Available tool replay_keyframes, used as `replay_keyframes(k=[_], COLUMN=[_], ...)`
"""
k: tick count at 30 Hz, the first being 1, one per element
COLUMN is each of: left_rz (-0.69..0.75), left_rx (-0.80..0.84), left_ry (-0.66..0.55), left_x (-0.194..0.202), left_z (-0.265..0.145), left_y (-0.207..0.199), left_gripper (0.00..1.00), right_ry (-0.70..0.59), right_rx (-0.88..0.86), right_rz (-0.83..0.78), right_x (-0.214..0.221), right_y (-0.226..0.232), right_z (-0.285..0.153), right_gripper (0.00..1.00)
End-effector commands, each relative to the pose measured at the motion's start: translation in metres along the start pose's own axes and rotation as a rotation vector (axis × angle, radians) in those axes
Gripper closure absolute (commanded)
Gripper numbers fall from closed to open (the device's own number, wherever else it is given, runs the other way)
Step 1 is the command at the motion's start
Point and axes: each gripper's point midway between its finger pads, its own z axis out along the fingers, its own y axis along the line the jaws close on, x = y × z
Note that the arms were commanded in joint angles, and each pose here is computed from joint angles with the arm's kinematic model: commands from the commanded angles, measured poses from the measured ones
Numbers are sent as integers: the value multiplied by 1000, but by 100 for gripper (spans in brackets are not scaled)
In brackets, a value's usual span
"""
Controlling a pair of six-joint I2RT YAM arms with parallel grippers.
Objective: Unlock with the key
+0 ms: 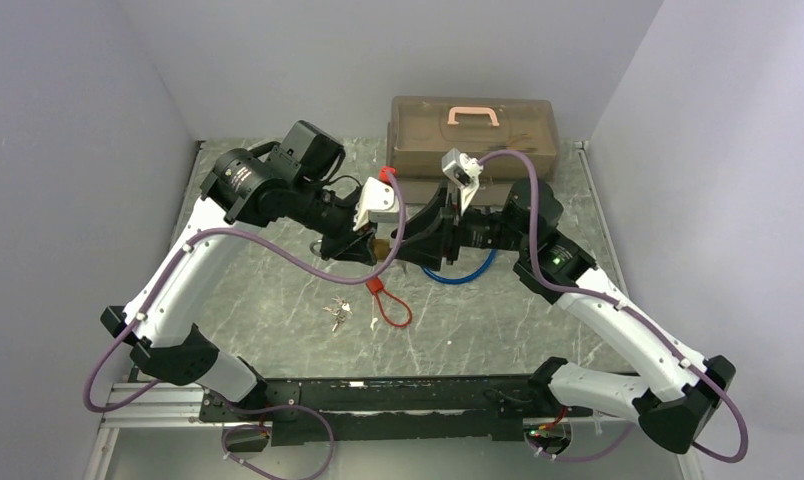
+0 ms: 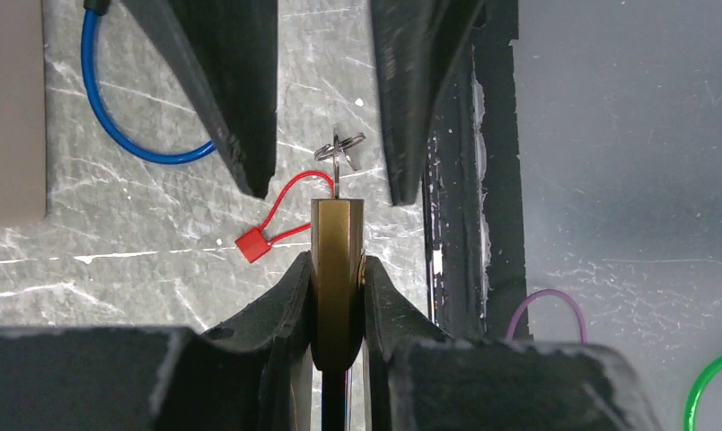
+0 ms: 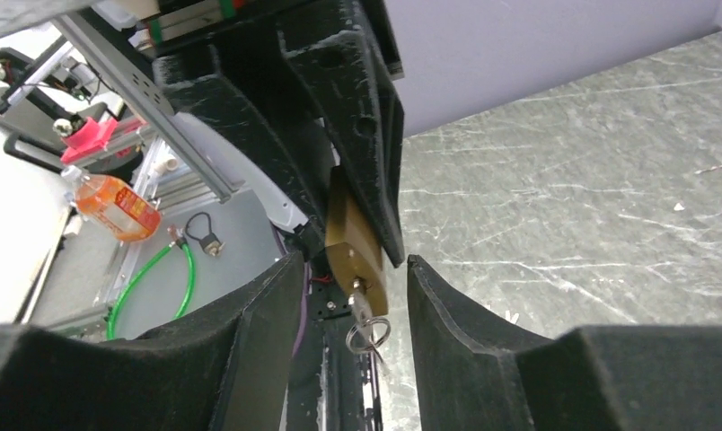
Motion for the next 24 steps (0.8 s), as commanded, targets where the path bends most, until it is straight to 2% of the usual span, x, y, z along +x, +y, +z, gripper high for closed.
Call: replay_keyframes(k=[1,6,8,13,15,16,17,19,24], left_rz=[34,37,32,20,9,2,-4,-9,-14], left_rx=[32,19,22,0,-30,-51,-65,-84,-96], left_ry=[-104,-109,-109,-93,-73,-62,-46,-9,47], left_x=[-26,-26,-26,-22,-18,-16,-13,-5,14], left_z=[-11,-12,-12,-11,-8,-8,-7,-4,-2], left_y=[-13,-12,-13,-8,-1,3,7,13,20], left_gripper=[100,100,100,100,100,97,89,65,39], right_ry=[-52,-39,-33,-35,-51,-57,-64,-63,-69], right_rx=[-58,-70,-73,-41,-23,-9,3,12,88], right_rz=[-15,7,17,30,26,27,29,30,68], right_x=[-14,-10,-9,-9,-11,-12,-13,-14,-9], right_y=[6,6,6,0,-1,-3,-4,-5,-20], right_z=[9,21,24,25,23,22,22,20,14], right_gripper=[54,65,72,100,100,100,100,100,100])
